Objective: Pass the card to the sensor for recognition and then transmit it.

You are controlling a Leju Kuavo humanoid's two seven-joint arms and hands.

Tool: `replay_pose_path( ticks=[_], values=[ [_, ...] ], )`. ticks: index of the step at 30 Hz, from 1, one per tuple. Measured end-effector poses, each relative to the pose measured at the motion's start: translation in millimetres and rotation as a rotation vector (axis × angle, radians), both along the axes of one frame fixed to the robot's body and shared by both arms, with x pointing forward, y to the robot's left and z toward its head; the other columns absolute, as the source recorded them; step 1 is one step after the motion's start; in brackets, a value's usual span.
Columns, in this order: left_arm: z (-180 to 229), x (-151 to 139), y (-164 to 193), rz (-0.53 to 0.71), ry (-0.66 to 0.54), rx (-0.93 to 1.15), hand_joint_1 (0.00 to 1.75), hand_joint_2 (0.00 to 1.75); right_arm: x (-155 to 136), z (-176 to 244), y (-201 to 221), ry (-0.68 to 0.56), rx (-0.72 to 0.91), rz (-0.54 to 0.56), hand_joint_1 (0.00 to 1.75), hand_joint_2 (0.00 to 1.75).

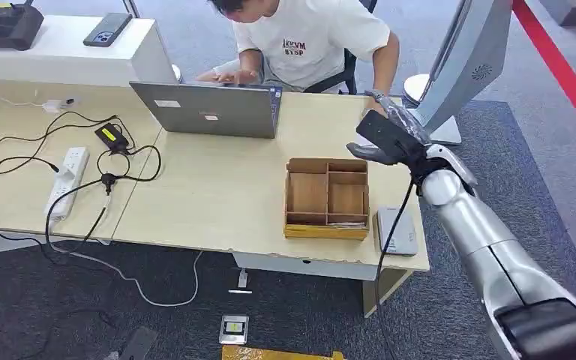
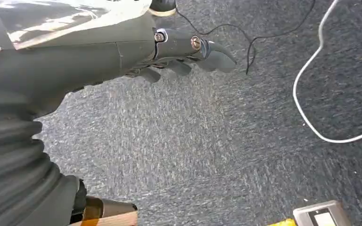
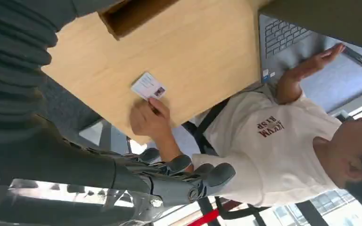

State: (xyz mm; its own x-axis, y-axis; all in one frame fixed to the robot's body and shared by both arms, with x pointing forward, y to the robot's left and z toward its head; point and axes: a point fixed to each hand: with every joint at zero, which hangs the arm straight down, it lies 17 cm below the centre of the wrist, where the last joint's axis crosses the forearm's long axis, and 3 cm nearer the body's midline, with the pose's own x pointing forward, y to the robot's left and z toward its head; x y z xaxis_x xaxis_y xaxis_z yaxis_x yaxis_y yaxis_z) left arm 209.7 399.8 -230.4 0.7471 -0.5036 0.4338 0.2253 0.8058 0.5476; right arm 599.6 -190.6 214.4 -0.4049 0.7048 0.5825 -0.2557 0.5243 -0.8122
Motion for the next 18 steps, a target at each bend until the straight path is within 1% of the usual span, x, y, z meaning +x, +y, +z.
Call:
replay_pose_path(
  ticks=[7, 12, 18],
  values=[
    [-1.9, -5.9, 1.1, 0.005, 0.009, 0.000, 0.00, 1.75, -41.1, -36.8, -9.5, 0.036, 0.008, -0.020, 0.00, 1.75],
    [-2.4, -7.1, 1.1, 0.005, 0.013, -0.001, 0.00, 1.75, -61.5, -38.3, -11.0, 0.028, 0.004, -0.019, 0.00, 1.75],
    [-2.6, -7.4, 1.2, 0.002, 0.015, 0.000, 0.00, 1.75, -86.3, -44.2, -1.2, 0.042, 0.005, 0.013, 0.00, 1.75]
  ],
)
